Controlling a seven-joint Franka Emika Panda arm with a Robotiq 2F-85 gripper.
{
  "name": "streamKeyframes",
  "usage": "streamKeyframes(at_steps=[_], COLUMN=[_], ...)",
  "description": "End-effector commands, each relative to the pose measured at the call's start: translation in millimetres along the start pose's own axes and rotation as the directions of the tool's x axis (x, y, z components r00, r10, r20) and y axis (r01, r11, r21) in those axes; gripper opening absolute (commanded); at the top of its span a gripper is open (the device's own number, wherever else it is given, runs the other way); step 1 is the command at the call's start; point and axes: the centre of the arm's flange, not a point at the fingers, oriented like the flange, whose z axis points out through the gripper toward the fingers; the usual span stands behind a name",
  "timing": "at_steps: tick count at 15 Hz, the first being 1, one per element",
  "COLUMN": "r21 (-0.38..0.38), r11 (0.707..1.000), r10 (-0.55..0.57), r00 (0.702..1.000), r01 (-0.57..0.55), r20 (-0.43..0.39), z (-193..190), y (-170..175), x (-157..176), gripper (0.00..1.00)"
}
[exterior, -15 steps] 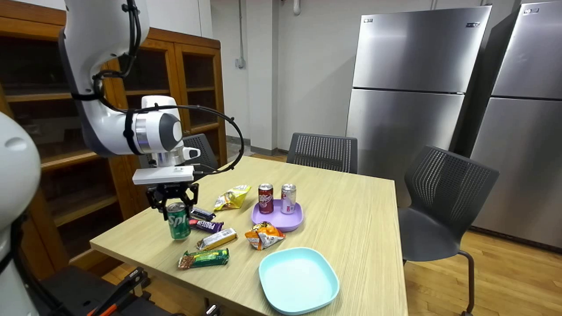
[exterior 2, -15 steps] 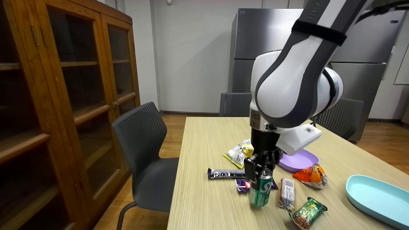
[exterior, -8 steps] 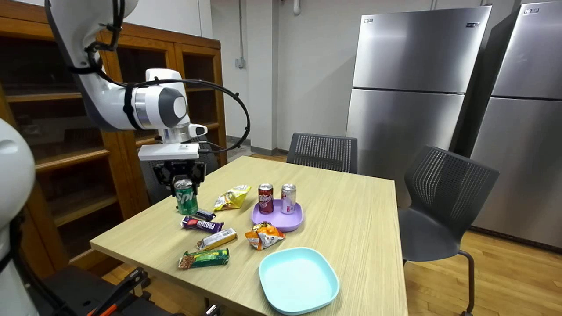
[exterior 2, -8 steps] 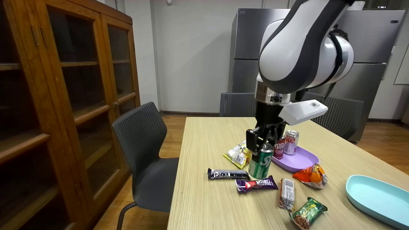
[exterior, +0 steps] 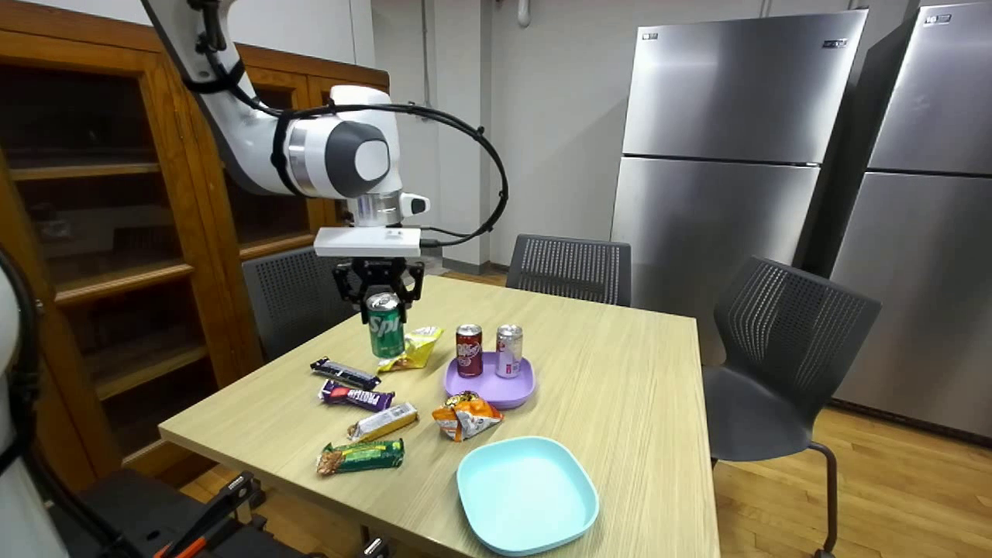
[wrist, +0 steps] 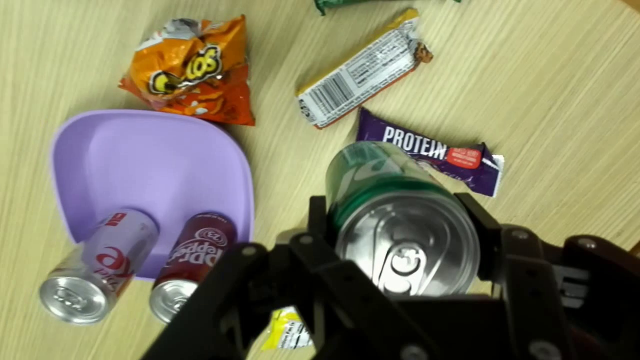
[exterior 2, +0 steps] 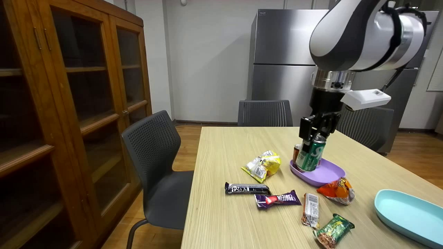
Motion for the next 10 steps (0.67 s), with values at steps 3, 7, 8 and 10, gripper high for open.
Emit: streamKeyframes(at_steps=[3, 7, 8, 10], r21=[0.013, 0.017, 0.016, 0.01], r11=[1.0, 0.999, 0.998, 0.997], r10=[0.011, 0.052, 0.064, 0.082], r00=[1.0, 0.998, 0.997, 0.996], r01=[-0.011, -0.051, -0.064, -0.082], r20=[-0.026, -0.041, -0.042, -0.038], z=[-21.6, -17.4, -14.5, -6.1], y=[71.0, 108.1, 115.6, 129.3], x=[-11.4, -9.0, -6.9, -1.1], gripper=[0.38, 0.38, 0.38, 0.38])
